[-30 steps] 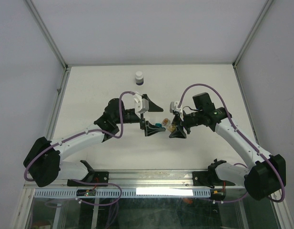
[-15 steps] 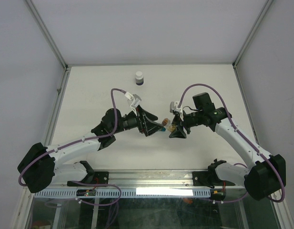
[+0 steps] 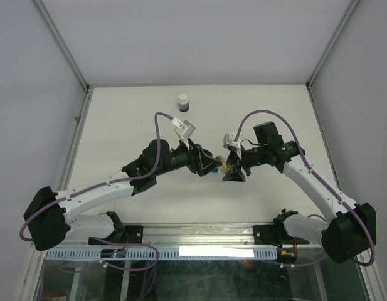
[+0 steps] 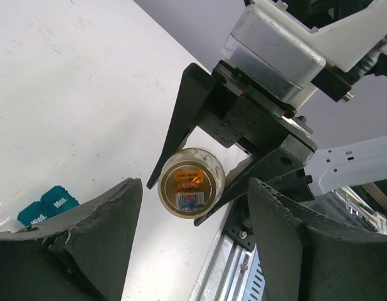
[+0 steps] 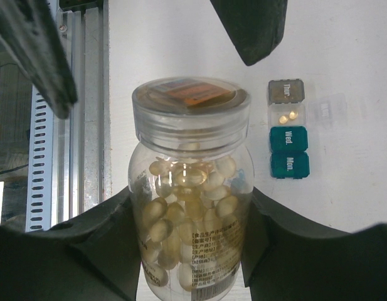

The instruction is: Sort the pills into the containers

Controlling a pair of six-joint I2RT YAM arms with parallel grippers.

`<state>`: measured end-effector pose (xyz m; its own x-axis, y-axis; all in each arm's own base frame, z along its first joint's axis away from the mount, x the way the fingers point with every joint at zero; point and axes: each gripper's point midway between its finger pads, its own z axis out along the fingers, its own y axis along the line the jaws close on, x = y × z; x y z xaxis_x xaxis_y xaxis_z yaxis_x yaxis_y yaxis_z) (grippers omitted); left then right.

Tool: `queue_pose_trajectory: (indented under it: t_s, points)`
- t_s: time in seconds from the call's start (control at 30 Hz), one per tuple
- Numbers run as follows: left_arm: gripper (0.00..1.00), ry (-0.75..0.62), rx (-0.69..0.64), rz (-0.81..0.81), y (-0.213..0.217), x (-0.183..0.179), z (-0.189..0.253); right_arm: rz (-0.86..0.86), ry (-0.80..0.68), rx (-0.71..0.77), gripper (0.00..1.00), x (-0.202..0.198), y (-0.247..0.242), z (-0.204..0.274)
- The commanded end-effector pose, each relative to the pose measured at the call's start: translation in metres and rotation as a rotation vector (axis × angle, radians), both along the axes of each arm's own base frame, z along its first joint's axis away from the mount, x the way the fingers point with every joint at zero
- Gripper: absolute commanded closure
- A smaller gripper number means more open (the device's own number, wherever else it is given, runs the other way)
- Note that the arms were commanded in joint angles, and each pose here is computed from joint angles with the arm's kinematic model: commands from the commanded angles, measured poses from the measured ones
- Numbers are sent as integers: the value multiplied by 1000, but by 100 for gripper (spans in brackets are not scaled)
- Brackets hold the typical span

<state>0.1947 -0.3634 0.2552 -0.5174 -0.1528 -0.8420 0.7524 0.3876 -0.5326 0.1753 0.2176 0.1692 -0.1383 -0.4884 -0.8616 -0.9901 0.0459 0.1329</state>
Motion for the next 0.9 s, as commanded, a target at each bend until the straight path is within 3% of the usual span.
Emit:
queue_pose_trajectory:
  t_s: [0.0,0.67,0.87]
  points:
    - [35,-38,-5,-13,-10,1,16,8,-74,60,100,10,7,25]
    - [65,-42,37,-133,-23,-12,10,12,-75,62,100,9,7,26]
    - [83,-233,88,-324,-28,-28,5,14,-76,66,100,8,7,27]
